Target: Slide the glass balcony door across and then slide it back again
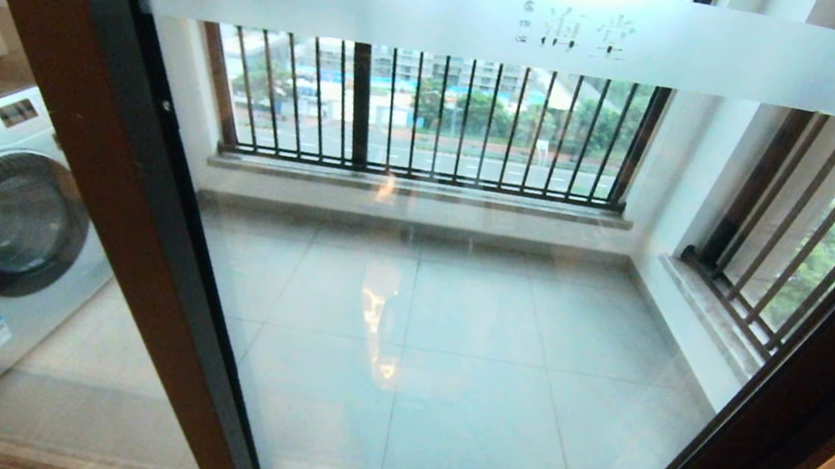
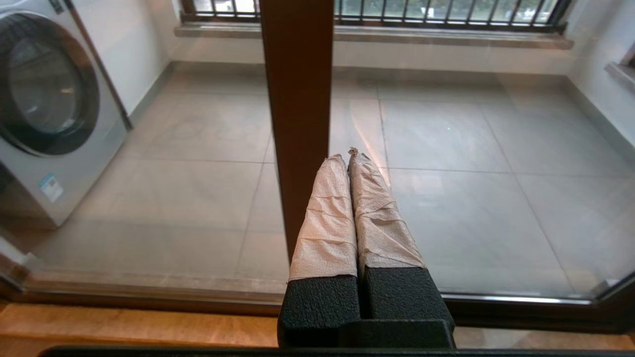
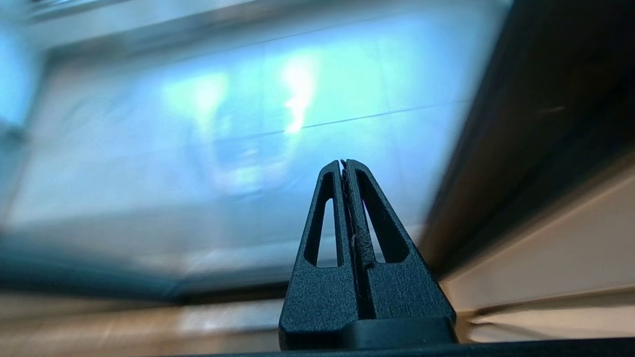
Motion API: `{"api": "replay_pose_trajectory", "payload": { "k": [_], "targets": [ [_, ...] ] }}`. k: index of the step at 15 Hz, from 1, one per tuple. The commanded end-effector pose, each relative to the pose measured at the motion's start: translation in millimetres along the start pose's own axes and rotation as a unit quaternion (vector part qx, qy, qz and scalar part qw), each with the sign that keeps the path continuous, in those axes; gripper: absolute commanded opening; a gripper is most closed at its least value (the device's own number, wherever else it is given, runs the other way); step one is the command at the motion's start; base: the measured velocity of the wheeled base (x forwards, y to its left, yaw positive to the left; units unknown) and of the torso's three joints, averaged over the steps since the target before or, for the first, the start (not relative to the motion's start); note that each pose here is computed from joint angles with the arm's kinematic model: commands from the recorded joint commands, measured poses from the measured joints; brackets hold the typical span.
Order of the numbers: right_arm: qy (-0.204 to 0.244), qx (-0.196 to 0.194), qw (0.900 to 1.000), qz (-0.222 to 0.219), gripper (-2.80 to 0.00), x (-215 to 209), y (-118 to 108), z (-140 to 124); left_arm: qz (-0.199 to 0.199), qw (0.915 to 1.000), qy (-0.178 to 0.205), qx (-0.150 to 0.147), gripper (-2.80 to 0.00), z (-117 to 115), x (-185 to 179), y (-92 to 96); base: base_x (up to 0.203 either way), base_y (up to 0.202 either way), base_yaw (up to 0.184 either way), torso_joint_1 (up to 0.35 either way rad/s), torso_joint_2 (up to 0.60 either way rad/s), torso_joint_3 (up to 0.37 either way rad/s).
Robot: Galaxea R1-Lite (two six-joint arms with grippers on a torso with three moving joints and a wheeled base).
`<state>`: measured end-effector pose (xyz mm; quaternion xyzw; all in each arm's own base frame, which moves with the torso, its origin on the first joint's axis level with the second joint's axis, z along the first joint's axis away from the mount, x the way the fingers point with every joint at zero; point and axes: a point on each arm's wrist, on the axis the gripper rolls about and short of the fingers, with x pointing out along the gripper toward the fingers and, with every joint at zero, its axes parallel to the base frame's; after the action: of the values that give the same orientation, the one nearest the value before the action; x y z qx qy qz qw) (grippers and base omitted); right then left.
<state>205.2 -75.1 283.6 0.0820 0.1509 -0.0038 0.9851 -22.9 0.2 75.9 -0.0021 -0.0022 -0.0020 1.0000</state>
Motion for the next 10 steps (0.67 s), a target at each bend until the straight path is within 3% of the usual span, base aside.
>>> {"api": "replay_pose_trajectory", "payload": {
  "k": [1, 6, 8, 10],
  "targets": [
    [-0.032, -0.019, 0.999, 0.027, -2.80, -35.4, 21.3, -2.4, 0.000, 1.0000, 0.001, 0.000, -2.80, -0.1, 0.1, 0.0, 0.000, 0.000, 0.000, 0.000, 0.00, 0.000],
    [-0.049, -0.053, 0.995, 0.073, -2.80, -105.0, 52.7, -36.7, 0.000, 1.0000, 0.001, 0.000, -2.80, 0.0, 0.1, 0.0, 0.000, 0.000, 0.000, 0.000, 0.00, 0.000],
    [-0.009, -0.050, 0.985, 0.166, -2.80, -142.9, 68.0, -67.5, 0.000, 1.0000, 0.001, 0.000, -2.80, -0.1, 0.1, 0.0, 0.000, 0.000, 0.000, 0.000, 0.00, 0.000],
    [0.047, -0.032, 0.966, 0.253, -2.80, -173.5, 75.5, -99.2, 0.000, 1.0000, 0.000, 0.000, -2.80, 0.3, 0.0, 0.0, 0.000, 0.000, 0.000, 0.000, 0.00, 0.000]
  ]
}}
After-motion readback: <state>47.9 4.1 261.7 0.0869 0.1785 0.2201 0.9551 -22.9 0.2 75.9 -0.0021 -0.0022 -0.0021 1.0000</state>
